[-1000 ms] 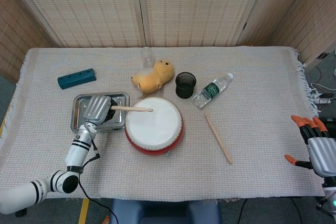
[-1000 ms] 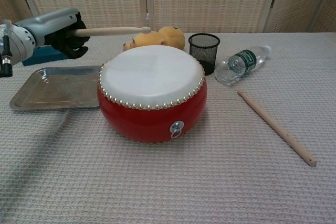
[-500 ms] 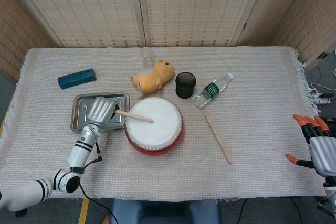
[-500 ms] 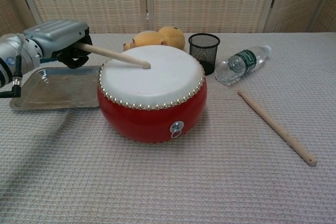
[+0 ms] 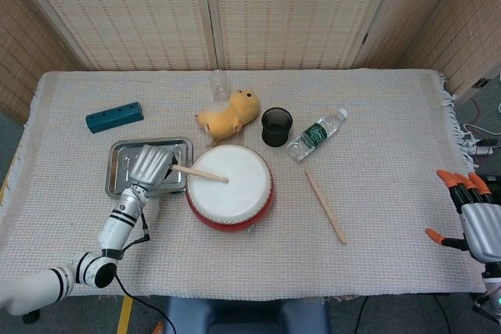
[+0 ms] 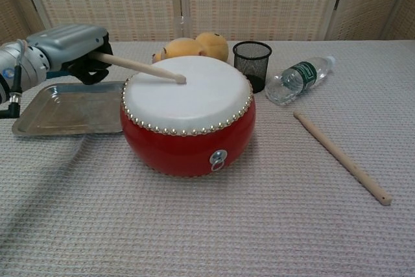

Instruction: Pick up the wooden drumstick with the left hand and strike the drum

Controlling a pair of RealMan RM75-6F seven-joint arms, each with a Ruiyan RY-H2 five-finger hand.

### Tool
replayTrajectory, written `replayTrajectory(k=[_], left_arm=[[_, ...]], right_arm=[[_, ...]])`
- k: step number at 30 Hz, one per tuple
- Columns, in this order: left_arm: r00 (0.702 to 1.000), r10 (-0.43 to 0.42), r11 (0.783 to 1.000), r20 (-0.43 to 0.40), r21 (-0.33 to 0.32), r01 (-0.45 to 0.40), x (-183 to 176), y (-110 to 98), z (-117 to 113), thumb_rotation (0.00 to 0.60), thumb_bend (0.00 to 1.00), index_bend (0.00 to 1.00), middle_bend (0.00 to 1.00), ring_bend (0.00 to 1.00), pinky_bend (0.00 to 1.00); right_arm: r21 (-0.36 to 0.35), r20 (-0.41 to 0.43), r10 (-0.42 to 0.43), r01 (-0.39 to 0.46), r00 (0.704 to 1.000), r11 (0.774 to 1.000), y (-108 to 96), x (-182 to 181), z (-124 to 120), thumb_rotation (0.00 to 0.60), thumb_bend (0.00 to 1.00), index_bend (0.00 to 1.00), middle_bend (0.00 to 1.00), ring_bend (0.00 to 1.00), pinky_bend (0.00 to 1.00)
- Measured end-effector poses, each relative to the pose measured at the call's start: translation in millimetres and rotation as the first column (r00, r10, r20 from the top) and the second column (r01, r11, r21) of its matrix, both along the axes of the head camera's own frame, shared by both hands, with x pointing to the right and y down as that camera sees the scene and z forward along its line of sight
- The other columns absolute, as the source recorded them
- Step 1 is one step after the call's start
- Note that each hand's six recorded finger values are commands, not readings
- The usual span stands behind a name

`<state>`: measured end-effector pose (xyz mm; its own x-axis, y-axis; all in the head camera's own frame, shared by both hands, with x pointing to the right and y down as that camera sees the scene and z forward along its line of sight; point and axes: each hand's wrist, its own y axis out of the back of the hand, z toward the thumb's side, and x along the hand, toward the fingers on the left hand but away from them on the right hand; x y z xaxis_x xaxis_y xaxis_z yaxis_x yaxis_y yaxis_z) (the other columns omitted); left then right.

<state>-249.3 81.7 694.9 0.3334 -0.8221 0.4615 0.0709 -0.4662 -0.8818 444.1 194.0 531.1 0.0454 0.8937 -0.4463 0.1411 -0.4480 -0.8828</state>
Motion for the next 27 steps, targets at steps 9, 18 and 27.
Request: replayTrajectory(k=[9,18,27], left_arm=[[0.974,-0.14,0.989,-0.181,-0.081,0.127,-1,-4,-13,0.6,0.84,1.0,1.0,1.0,1.0],[0.991,-0.092,0.994,-0.098,-0.061,0.086,-7,-2,-6,0.6,0.84,1.0,1.0,1.0,1.0],[0.995,-0.083,0.996,-0.063,-0.024,0.081,-6,-2,-5,0.6,0.84,1.0,1.0,1.0,1.0]], right_arm=[[-0.001,0.001,0.006,-0.006,1.0,1.0,1,1,1,0.6,0.02,0.07,0.1,0.0,0.0],[-0.002,-0.001,0.008,-0.008,1.0,1.0,0,2,2,0.6,0.02,0.07,0.1,0.0,0.0],[-0.005,-0.009,0.016,-0.016,1.0,1.0,-1,3,3,0.6,0.02,0.07,0.1,0.0,0.0]])
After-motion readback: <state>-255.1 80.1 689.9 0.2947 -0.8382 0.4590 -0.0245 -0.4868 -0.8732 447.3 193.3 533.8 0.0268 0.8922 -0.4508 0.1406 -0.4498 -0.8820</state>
